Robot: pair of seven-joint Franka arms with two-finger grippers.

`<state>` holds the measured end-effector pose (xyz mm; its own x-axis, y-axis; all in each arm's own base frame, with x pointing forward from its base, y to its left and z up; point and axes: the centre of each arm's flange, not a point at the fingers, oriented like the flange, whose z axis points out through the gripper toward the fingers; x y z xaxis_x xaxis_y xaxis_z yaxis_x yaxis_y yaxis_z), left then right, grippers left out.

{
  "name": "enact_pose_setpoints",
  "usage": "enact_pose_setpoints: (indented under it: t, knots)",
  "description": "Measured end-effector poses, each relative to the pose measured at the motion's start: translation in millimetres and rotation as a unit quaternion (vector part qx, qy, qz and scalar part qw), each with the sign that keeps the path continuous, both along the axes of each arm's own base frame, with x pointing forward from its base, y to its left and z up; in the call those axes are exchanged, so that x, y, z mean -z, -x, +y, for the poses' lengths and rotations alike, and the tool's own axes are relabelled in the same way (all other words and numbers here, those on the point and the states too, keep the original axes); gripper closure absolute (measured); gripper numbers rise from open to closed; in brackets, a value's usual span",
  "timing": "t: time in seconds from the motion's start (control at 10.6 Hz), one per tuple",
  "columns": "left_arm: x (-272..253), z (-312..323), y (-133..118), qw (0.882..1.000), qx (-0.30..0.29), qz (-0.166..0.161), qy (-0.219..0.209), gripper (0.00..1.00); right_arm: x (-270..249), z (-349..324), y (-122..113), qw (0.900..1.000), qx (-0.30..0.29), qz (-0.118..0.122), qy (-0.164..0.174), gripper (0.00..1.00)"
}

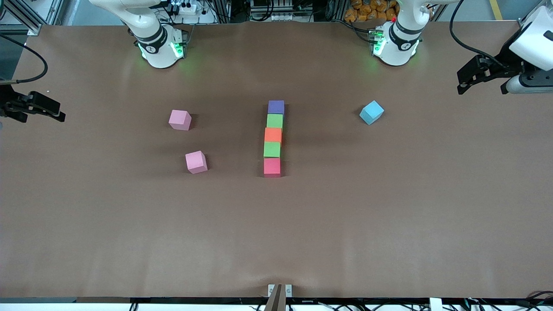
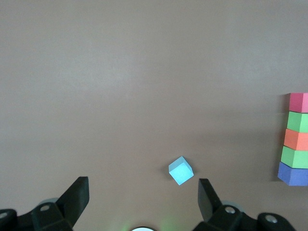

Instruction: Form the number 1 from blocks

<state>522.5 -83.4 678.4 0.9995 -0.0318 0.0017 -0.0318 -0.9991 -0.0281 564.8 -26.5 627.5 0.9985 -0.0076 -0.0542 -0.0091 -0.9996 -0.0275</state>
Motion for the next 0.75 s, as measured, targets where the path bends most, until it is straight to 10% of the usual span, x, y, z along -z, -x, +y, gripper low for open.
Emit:
enact_pose_setpoints:
  t: [0.75]
  knots:
    - [1.0,-2.1,-0.2,1.0,0.008,0.002,0.0,0.0,-0.3,0.0,-0.5,1.0,0.0,-0.002,0.0,0.0]
